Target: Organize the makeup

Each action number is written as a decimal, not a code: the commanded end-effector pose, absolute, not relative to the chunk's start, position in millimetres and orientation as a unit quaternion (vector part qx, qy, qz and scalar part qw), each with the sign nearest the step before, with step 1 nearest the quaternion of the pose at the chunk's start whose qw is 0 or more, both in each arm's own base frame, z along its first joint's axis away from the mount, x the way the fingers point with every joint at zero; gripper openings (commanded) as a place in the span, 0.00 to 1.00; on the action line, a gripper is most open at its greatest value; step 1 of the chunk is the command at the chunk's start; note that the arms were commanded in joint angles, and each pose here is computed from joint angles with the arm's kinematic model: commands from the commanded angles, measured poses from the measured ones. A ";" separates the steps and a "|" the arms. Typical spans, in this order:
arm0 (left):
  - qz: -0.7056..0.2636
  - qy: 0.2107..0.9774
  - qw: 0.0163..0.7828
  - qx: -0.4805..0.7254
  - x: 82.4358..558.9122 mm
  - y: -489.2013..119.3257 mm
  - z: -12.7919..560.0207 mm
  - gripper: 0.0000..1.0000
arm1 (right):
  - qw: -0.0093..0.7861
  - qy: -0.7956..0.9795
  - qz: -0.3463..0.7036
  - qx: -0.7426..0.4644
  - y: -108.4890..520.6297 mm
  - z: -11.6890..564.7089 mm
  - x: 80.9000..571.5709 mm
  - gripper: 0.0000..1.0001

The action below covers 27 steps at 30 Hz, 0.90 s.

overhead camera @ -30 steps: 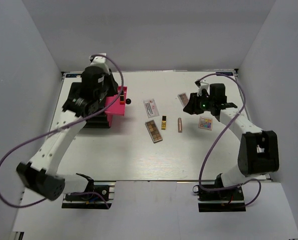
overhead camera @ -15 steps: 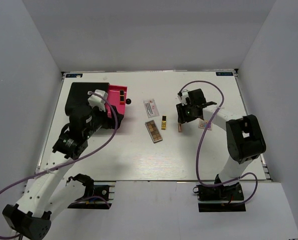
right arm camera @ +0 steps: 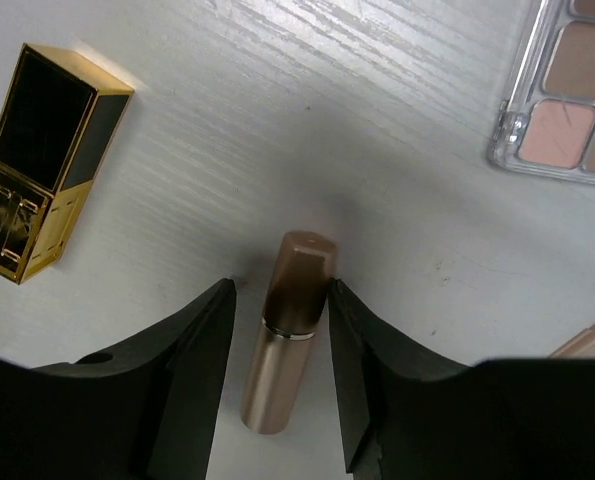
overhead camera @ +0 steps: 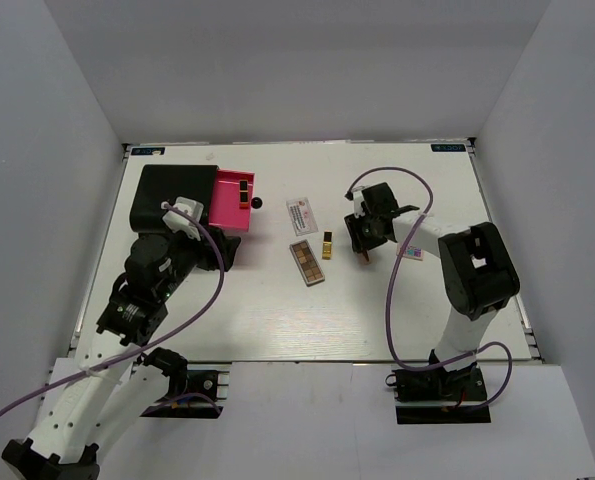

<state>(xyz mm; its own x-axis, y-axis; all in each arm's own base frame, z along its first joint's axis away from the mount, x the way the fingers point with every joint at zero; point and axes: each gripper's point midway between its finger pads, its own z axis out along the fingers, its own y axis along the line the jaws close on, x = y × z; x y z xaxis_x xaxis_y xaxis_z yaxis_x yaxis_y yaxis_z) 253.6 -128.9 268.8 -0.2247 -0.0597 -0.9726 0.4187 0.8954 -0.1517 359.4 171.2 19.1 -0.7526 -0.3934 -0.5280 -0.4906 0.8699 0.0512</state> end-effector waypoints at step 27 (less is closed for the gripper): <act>-0.131 0.724 0.677 0.024 249.1 -81.3 291.9 0.92 | 0.401 0.722 0.409 -0.387 410.2 258.3 370.8 0.01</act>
